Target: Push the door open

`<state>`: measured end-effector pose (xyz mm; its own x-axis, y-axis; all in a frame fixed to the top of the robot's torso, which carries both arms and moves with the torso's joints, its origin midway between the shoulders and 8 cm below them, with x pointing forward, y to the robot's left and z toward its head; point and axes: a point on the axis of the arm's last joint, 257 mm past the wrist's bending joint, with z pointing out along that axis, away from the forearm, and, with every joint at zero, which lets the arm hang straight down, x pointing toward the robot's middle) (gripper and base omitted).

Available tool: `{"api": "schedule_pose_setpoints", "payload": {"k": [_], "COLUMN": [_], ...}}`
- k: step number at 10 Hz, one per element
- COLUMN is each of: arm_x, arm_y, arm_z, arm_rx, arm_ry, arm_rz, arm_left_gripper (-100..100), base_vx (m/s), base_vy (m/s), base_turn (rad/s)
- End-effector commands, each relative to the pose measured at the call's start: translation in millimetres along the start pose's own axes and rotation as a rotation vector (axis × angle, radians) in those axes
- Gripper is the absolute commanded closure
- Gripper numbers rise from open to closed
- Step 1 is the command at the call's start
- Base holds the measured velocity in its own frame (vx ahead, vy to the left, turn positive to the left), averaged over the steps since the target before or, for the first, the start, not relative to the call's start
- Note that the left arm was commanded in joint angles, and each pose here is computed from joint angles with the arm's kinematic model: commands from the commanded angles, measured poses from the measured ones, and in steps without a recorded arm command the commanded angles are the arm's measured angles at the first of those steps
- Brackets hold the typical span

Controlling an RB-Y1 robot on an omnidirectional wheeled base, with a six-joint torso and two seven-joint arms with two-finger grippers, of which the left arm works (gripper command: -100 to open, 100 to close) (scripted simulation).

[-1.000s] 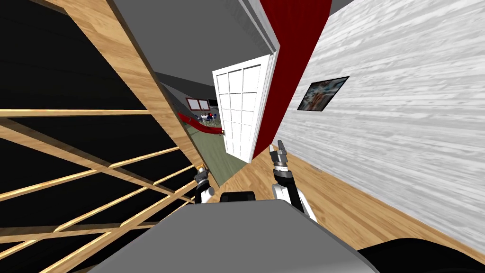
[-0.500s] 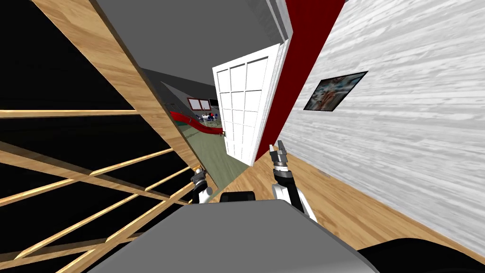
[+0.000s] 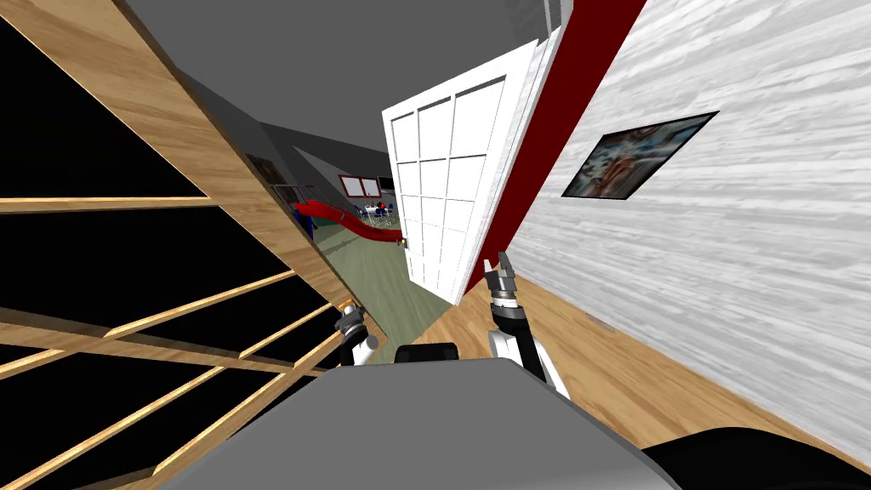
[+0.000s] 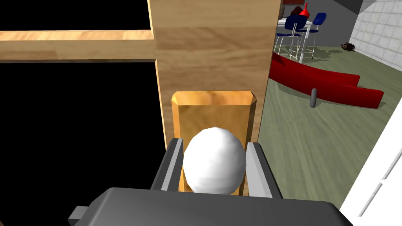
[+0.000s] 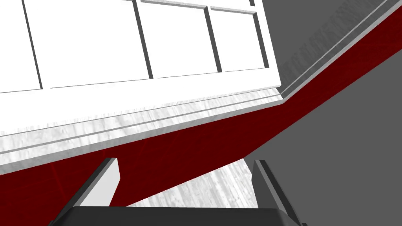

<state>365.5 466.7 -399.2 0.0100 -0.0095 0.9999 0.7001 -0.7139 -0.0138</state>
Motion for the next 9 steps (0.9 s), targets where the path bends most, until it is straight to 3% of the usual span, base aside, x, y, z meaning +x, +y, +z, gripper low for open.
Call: {"api": "schedule_pose_setpoints", "payload": {"k": [1, 2, 4, 5, 9], "arm_x": [2.2, 2.2, 1.8, 1.0, 0.9], "arm_y": [-24.1, -24.1, -45.9, -46.2, -80.8], "arm_z": [4.6, 4.6, 7.7, 7.3, 10.2], "arm_rx": [0.047, 0.047, 0.099, 0.099, 0.184], "arm_ry": [0.007, 0.007, 0.006, 0.004, 0.002], "arm_rz": [0.005, 0.005, 0.002, 0.003, -0.005], "arm_left_gripper": [100, 100, 100, 100, 100], "base_vx": [0.227, 0.149, 0.186, 0.127, 0.193], "base_vy": [0.052, 0.048, 0.074, 0.049, 0.053], "base_turn": [0.026, 0.057, 0.066, 0.008, 0.069]}}
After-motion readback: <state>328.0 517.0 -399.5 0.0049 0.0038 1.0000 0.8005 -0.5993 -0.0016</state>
